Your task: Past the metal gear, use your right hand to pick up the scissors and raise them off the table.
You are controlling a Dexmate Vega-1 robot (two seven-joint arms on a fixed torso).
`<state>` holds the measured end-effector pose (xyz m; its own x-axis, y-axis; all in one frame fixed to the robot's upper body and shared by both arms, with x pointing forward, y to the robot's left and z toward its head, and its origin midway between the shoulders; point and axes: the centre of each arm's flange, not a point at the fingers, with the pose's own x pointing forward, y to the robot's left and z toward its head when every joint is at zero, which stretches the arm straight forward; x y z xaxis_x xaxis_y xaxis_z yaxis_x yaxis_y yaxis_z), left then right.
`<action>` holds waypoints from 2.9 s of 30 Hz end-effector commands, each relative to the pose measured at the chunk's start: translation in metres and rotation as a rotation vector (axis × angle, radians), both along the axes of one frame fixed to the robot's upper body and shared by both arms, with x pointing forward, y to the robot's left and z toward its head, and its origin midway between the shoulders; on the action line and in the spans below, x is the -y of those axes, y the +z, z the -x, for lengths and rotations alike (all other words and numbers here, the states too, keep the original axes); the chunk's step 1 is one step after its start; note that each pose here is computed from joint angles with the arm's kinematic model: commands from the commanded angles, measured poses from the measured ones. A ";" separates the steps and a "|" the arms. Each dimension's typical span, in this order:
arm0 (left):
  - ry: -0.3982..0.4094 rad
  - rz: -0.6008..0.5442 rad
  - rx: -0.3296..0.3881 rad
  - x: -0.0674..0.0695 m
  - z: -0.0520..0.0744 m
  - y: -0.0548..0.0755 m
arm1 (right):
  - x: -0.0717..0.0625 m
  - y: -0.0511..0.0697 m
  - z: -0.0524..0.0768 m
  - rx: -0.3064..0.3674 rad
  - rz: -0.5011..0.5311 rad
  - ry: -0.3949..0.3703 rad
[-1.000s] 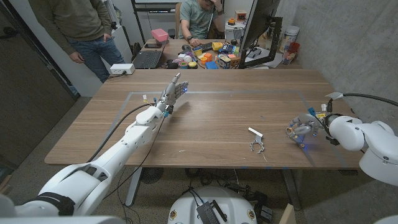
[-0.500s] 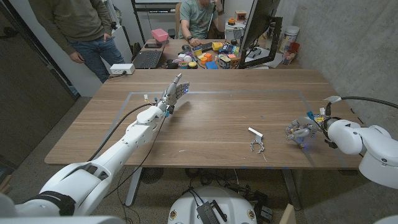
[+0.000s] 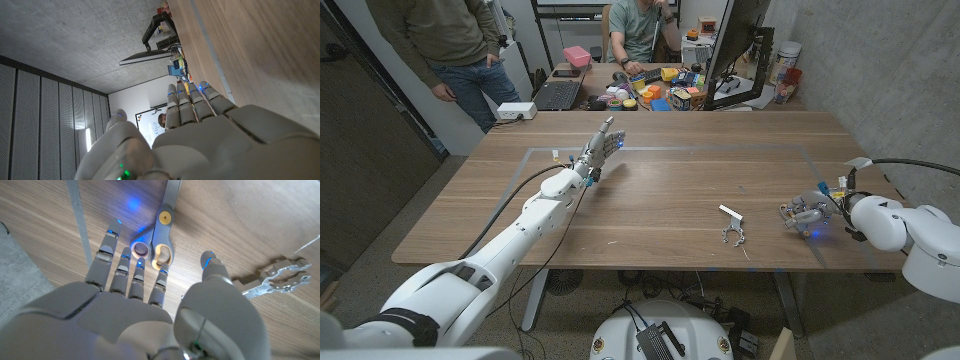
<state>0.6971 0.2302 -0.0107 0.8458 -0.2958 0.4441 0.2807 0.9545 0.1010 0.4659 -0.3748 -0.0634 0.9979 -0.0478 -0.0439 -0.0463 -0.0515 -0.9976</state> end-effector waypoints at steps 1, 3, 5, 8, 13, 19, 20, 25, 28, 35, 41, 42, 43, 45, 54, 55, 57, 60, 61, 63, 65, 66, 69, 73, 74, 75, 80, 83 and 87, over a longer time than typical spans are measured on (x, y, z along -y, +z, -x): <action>0.012 -0.010 -0.004 0.003 0.002 0.001 | 0.009 -0.004 -0.008 -0.017 -0.024 0.007; 0.013 -0.012 -0.005 0.004 0.002 0.001 | 0.010 -0.006 -0.008 -0.024 -0.029 0.005; 0.016 -0.013 -0.008 0.004 0.002 0.001 | 0.012 -0.009 -0.009 -0.029 -0.036 0.003; 0.016 -0.018 -0.010 0.006 0.002 0.001 | 0.014 -0.012 -0.010 -0.031 -0.043 0.003; 0.013 -0.031 -0.011 0.011 0.002 0.003 | 0.017 -0.016 -0.012 -0.023 -0.059 0.005; 0.012 -0.039 -0.012 0.014 0.003 0.004 | 0.015 -0.021 -0.012 0.002 -0.056 -0.008; 0.012 -0.039 -0.011 0.015 0.003 0.004 | 0.014 -0.023 -0.012 0.007 -0.058 -0.013; 0.011 -0.040 -0.014 0.016 0.005 0.003 | 0.007 -0.034 -0.013 0.033 -0.080 -0.031; 0.010 -0.044 -0.017 0.016 0.007 0.002 | 0.003 -0.042 -0.012 0.054 -0.068 -0.039; 0.002 -0.052 -0.021 0.018 0.009 0.001 | 0.000 -0.055 -0.010 0.093 -0.036 -0.037; 0.002 -0.044 -0.014 0.016 0.012 0.002 | -0.004 -0.067 -0.011 0.078 -0.023 -0.035; 0.002 -0.042 -0.013 0.016 0.012 0.002 | -0.003 -0.068 -0.012 0.077 -0.026 -0.032; 0.002 -0.042 -0.013 0.016 0.013 0.002 | -0.002 -0.070 -0.013 0.074 -0.037 -0.034; 0.003 -0.041 -0.012 0.015 0.014 0.002 | -0.001 -0.075 -0.015 0.072 -0.046 -0.025; 0.010 -0.028 -0.008 0.013 0.017 0.002 | 0.005 -0.087 -0.025 0.064 -0.101 0.000; 0.011 -0.028 -0.007 0.013 0.018 0.002 | 0.005 -0.088 -0.027 0.054 -0.108 0.000; 0.011 -0.027 -0.007 0.012 0.018 0.002 | 0.005 -0.090 -0.030 0.047 -0.112 0.011; 0.013 -0.022 -0.007 0.011 0.019 0.002 | 0.005 -0.093 -0.034 0.048 -0.131 0.028; 0.014 -0.021 -0.007 0.011 0.019 0.002 | 0.004 -0.094 -0.035 0.047 -0.142 0.028; 0.016 -0.020 -0.006 0.010 0.020 0.002 | 0.004 -0.096 -0.037 0.051 -0.157 0.032; 0.018 -0.018 -0.005 0.009 0.021 0.002 | 0.004 -0.096 -0.039 0.055 -0.160 0.038; 0.019 -0.016 -0.005 0.008 0.021 0.002 | 0.004 -0.097 -0.039 0.056 -0.163 0.039; 0.020 -0.014 -0.005 0.008 0.021 0.002 | 0.003 -0.095 -0.041 0.066 -0.166 0.038; 0.020 -0.013 -0.007 0.007 0.021 0.002 | 0.004 -0.089 -0.040 0.071 -0.163 0.039; 0.020 -0.013 -0.008 0.007 0.021 0.002 | 0.004 -0.087 -0.039 0.070 -0.160 0.038; 0.019 -0.012 -0.010 0.007 0.020 0.001 | 0.005 -0.084 -0.038 0.071 -0.155 0.040; 0.008 -0.012 -0.020 0.011 0.017 -0.002 | 0.009 -0.064 -0.031 0.058 -0.122 0.028; 0.001 -0.009 -0.023 0.013 0.015 -0.004 | 0.011 -0.053 -0.027 0.067 -0.106 0.025; -0.003 -0.003 -0.025 0.013 0.013 -0.006 | 0.013 -0.039 -0.017 0.088 -0.094 0.007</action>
<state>0.6803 0.2206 -0.0136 0.8598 -0.2864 0.4227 0.2657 0.9579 0.1087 0.5025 -0.3846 -0.1386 0.9991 -0.0338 0.0256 0.0300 0.1356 -0.9903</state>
